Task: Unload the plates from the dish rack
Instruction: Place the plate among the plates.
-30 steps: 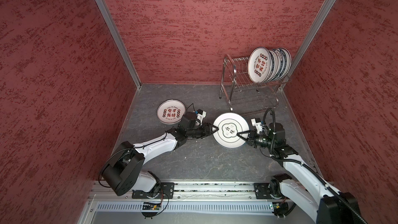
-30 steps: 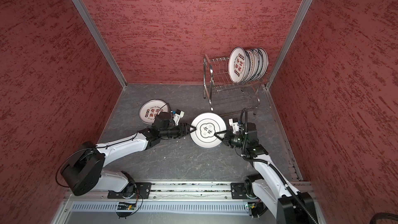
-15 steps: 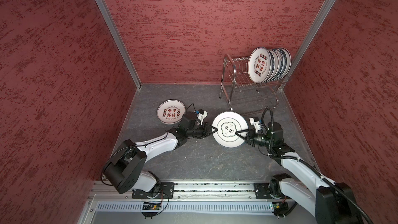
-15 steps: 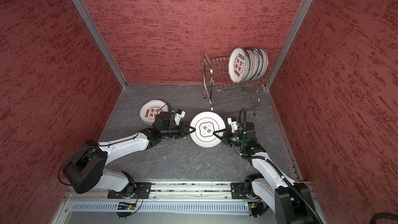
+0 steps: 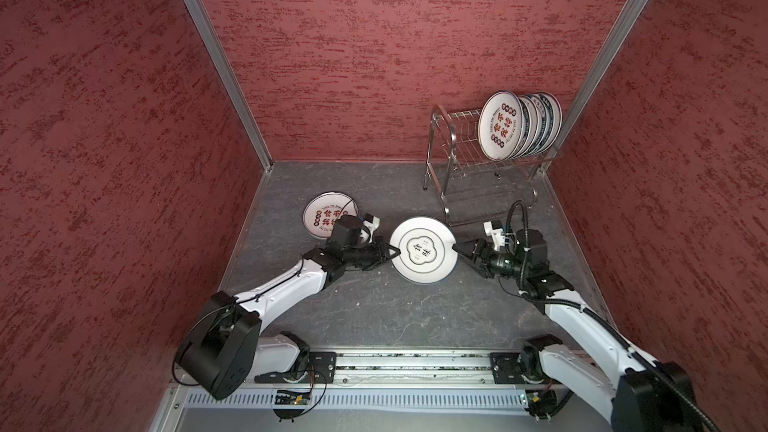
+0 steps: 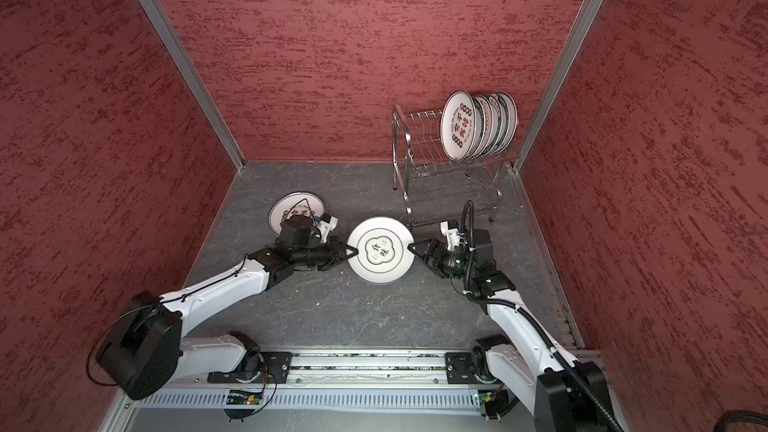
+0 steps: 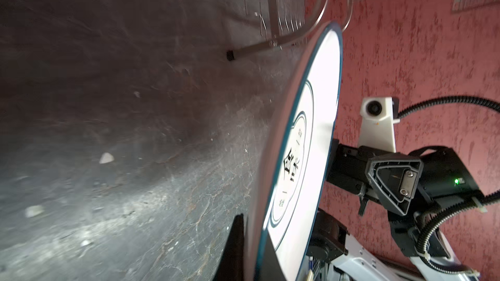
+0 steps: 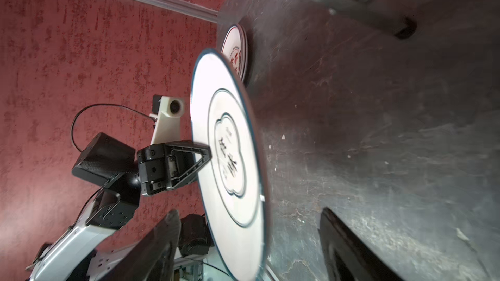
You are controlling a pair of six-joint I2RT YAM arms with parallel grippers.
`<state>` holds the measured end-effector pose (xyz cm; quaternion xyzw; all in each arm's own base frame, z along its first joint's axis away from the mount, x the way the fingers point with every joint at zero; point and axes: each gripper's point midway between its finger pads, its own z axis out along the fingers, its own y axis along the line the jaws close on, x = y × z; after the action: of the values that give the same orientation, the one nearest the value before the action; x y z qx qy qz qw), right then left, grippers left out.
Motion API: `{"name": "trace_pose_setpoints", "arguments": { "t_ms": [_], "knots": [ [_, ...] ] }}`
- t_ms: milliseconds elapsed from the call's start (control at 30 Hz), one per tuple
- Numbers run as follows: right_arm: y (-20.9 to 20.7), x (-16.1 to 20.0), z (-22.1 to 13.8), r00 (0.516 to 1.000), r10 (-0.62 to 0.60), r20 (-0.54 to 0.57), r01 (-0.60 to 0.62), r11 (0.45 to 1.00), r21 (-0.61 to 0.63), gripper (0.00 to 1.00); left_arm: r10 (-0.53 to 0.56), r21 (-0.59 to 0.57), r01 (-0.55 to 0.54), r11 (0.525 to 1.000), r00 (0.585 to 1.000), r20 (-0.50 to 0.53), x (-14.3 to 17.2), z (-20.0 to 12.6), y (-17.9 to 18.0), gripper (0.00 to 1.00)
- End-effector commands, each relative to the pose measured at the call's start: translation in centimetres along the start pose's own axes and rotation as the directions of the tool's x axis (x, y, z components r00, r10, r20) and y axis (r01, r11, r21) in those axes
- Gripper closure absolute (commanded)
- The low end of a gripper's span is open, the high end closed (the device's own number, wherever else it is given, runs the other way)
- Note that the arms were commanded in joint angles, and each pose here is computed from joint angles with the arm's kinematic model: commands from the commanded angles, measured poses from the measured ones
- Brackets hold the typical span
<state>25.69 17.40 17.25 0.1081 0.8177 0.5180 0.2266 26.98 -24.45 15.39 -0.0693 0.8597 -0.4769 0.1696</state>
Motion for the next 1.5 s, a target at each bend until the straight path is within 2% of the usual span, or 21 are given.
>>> {"name": "trace_pose_setpoints", "arguments": {
  "t_ms": [0, 167, 300, 467, 633, 967, 1367, 1467],
  "knots": [
    [-2.9, -0.6, -1.5, 0.998, -0.02, 0.052, 0.007, 0.971, 0.241, 0.15, -0.029, -0.049, 0.032, 0.998, 0.997, 0.067, -1.8, -3.7, 1.1, 1.0],
    [-5.3, -1.3, -3.9, 0.995, -0.047, 0.087, 0.002, 0.89, 0.456, 0.11, -0.114, -0.103, 0.14, 0.985, 0.967, 0.228, -5.9, -9.6, 4.2, 1.0],
    [-6.5, -1.6, -4.9, 0.993, -0.054, 0.103, -0.011, 0.84, 0.542, 0.02, -0.193, -0.106, 0.241, 0.965, 0.922, 0.334, -9.6, -12.7, 7.3, 1.0],
    [-7.2, -2.4, -5.8, 0.99, -0.067, 0.124, -0.022, 0.794, 0.607, 0.01, -0.225, -0.111, 0.291, 0.95, 0.887, 0.403, -13.8, -14.3, 10.0, 1.0],
    [-7.8, -3.6, -6.9, 0.986, -0.106, 0.128, -0.01, 0.728, 0.685, 0.01, -0.219, -0.177, 0.326, 0.929, 0.867, 0.448, -17.1, -14.9, 12.7, 1.0],
    [-6.9, -5.3, -6.7, 0.977, -0.153, 0.146, 0.018, 0.748, 0.664, 0.01, -0.251, -0.211, 0.379, 0.901, 0.852, 0.459, -20.0, -14.8, 16.5, 1.0],
    [-5.8, -6.5, -5.8, 0.971, -0.154, 0.185, 0.008, 0.789, 0.614, 0.01, -0.286, -0.245, 0.414, 0.877, 0.859, 0.425, -20.7, -14.2, 19.2, 1.0],
    [-5.5, -6.5, -5.5, 0.971, -0.152, 0.183, 0.013, 0.802, 0.597, 0.01, -0.29, -0.259, 0.42, 0.87, 0.86, 0.421, -20.5, -14.1, 19.7, 0.97]
  ]
}}
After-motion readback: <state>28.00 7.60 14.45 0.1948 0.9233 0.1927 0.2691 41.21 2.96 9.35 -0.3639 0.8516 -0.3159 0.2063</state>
